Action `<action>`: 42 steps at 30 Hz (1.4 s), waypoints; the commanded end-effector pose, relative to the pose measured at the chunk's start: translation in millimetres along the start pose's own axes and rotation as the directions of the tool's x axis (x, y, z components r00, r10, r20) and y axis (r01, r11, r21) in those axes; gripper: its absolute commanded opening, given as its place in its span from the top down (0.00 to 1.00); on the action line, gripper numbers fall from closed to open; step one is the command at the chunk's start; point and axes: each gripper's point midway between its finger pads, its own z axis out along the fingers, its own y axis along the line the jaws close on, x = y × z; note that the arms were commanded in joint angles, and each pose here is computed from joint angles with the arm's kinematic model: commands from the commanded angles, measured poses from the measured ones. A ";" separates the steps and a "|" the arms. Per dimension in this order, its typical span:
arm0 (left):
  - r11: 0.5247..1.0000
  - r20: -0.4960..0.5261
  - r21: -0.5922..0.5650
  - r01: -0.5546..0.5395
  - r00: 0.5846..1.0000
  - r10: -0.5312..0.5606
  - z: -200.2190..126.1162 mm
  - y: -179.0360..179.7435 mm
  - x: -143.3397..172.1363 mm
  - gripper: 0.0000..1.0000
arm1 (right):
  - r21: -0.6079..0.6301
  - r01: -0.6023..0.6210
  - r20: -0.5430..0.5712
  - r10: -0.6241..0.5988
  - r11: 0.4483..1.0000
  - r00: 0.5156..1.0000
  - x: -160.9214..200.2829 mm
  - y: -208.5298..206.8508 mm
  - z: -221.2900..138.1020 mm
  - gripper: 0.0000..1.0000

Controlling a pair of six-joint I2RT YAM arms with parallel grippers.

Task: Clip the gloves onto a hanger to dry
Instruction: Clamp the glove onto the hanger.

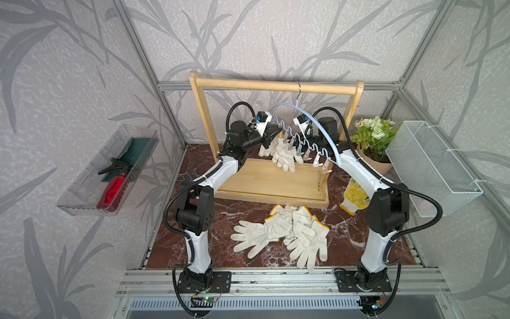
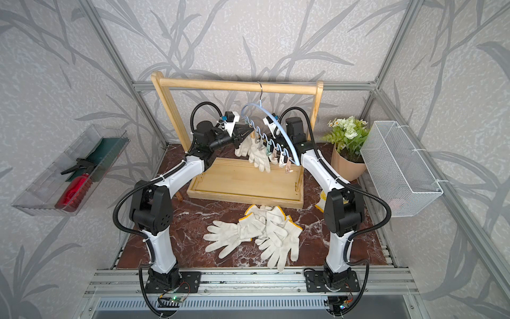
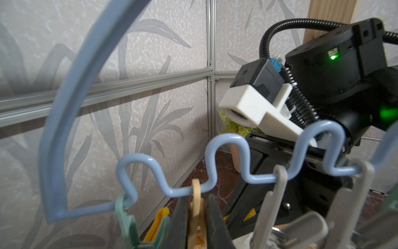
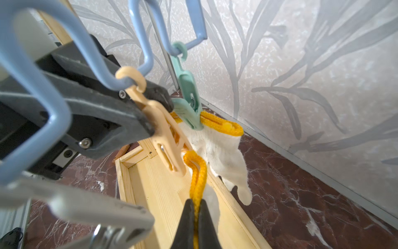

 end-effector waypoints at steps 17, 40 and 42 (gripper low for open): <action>0.965 -0.011 0.246 0.087 0.996 -0.087 -27.3 -26.6 -6.8 1.00 | -0.286 0.095 0.001 -0.099 0.953 0.995 6.4 39.5 5.0 1.00; 0.927 -0.030 0.347 0.143 0.990 -0.141 -31.7 -32.7 -6.3 1.00 | -0.405 0.202 0.117 -0.168 0.892 0.979 -20.4 62.2 -11.4 1.00; 0.926 -0.031 0.348 0.144 0.989 -0.142 -32.0 -32.1 -6.6 1.00 | -0.414 0.208 0.124 -0.171 0.886 0.977 -20.8 64.2 -13.4 1.00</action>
